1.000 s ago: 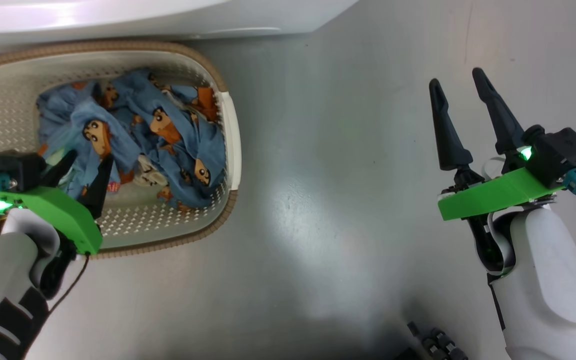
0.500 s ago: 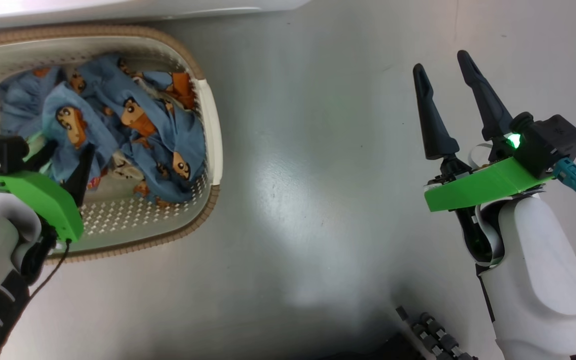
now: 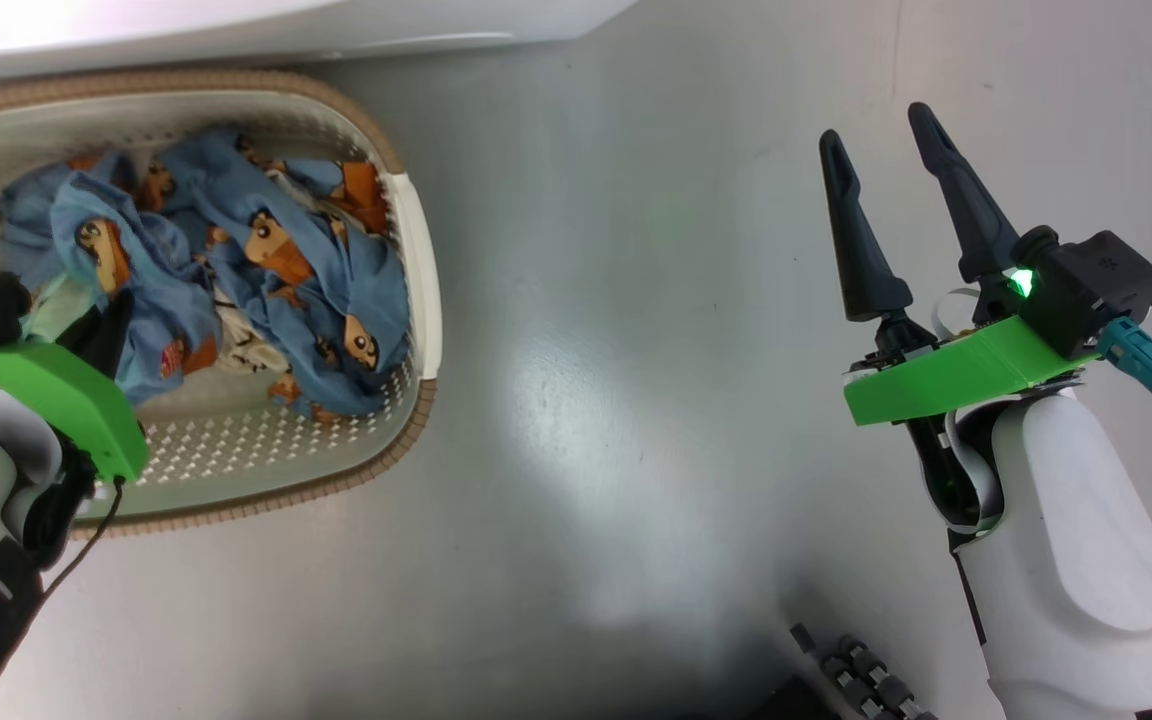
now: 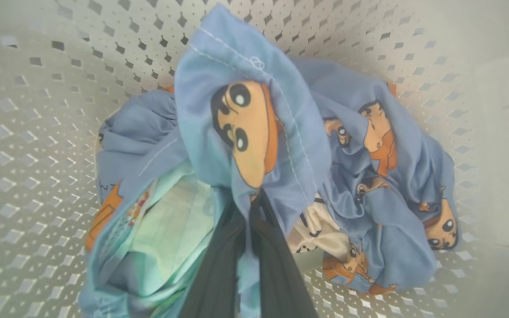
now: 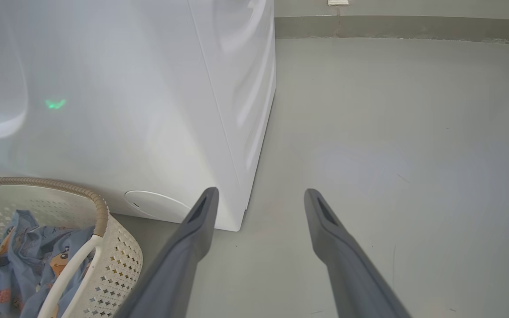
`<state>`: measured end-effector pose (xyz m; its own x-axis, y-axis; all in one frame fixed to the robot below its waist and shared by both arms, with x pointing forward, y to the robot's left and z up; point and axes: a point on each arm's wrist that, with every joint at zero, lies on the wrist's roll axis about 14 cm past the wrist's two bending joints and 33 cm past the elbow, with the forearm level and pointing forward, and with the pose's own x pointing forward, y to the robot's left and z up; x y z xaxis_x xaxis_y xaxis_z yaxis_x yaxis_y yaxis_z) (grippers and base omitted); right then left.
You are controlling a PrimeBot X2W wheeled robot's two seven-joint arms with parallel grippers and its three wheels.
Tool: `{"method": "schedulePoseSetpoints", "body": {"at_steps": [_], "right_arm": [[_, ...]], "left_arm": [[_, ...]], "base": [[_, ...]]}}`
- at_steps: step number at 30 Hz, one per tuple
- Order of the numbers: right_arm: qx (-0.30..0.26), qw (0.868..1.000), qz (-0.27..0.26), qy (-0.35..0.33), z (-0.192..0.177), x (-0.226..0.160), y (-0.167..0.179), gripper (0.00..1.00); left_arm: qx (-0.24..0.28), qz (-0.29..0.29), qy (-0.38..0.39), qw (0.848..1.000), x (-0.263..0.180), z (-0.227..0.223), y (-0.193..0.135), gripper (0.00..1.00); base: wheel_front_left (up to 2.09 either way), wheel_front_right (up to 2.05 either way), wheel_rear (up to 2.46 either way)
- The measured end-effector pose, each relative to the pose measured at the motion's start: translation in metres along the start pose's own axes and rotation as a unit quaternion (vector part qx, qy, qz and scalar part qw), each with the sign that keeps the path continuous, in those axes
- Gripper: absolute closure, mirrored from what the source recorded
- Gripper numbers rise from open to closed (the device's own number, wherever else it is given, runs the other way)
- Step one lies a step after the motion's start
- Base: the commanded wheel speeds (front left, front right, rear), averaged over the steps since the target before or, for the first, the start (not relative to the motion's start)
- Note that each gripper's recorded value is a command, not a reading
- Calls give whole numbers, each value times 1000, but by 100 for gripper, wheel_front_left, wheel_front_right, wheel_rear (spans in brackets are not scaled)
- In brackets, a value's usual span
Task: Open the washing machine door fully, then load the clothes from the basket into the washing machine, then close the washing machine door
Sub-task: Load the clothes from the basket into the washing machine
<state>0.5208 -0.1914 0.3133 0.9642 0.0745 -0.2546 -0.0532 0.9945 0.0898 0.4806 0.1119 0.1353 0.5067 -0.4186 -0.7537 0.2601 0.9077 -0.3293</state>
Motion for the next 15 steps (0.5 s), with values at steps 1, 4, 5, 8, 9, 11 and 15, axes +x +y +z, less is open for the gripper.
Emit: {"method": "schedulePoseSetpoints", "body": {"at_steps": [1,4,5,8,9,11,15], "right_arm": [[0,1000,1,-2,2,0,1,0],[2,1000,4,-9,9,0,4,0],[3,1000,4,-12,12,0,5,0],[4,1000,7,-20,21,-1,8,0],[4,1000,9,-24,24,-1,9,0],[5,999,11,-30,31,-2,11,0],[5,999,12,-37,41,-8,13,0]], "left_arm": [[-3,2,-5,1000,-2,4,0,100],[-16,8,-26,1000,-7,19,1,100],[-20,9,-33,999,-10,24,1,100],[-32,12,-56,998,-18,40,0,100],[-34,12,-62,997,-21,43,-1,100],[-37,13,-72,997,-29,47,-3,100],[-43,16,-98,994,-45,60,-6,100]], "base": [[0,0,0],[0,0,0],[0,0,0],[0,0,0],[0,0,0],[0,0,0],[0,0,0]]}}
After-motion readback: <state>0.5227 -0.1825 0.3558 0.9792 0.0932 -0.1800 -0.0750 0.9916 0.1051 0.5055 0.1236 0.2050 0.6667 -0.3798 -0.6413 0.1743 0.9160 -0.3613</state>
